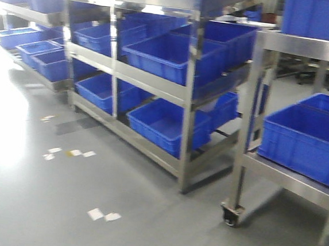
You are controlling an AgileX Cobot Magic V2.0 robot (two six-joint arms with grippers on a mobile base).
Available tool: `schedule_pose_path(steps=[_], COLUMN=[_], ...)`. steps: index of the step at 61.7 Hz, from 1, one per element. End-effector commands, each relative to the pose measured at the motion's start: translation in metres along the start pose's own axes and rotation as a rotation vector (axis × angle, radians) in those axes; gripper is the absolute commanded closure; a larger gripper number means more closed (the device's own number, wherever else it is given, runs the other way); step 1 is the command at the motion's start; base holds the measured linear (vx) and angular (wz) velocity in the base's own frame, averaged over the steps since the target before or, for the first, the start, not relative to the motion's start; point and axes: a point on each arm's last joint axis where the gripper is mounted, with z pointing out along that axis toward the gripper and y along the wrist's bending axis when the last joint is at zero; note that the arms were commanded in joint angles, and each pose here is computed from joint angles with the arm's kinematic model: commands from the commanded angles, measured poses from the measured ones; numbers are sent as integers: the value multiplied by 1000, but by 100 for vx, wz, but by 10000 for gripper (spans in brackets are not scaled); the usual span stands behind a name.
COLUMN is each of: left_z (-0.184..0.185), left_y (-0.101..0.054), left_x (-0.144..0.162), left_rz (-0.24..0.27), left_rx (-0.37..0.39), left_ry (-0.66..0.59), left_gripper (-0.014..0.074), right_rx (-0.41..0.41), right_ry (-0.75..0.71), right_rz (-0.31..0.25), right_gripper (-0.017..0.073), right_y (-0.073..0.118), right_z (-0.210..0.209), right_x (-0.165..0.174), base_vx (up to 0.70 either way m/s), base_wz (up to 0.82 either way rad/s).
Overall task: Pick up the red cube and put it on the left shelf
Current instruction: 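Drive the base away from the table, turning toward the room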
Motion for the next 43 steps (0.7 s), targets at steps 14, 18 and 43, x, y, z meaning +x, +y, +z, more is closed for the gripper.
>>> schedule_pose_path(steps=[14, 18, 43], left_z=[0, 0, 0], left_y=[0, 0, 0], left_x=[-1, -1, -1], left_rz=[-5, -5, -5], left_rx=[-4, -4, -4], left_ry=[-69, -69, -69], left_gripper=[488, 488, 488], right_rx=[-10, -10, -10], right_ry=[-119, -119, -119], right_rz=[-5, -5, -5], right_gripper=[501, 501, 501], right_y=[2, 2, 2], right_z=[-5, -5, -5], right_x=[-17, -17, -17], base_vx=[-16, -14, -15], base_wz=[45, 65, 49])
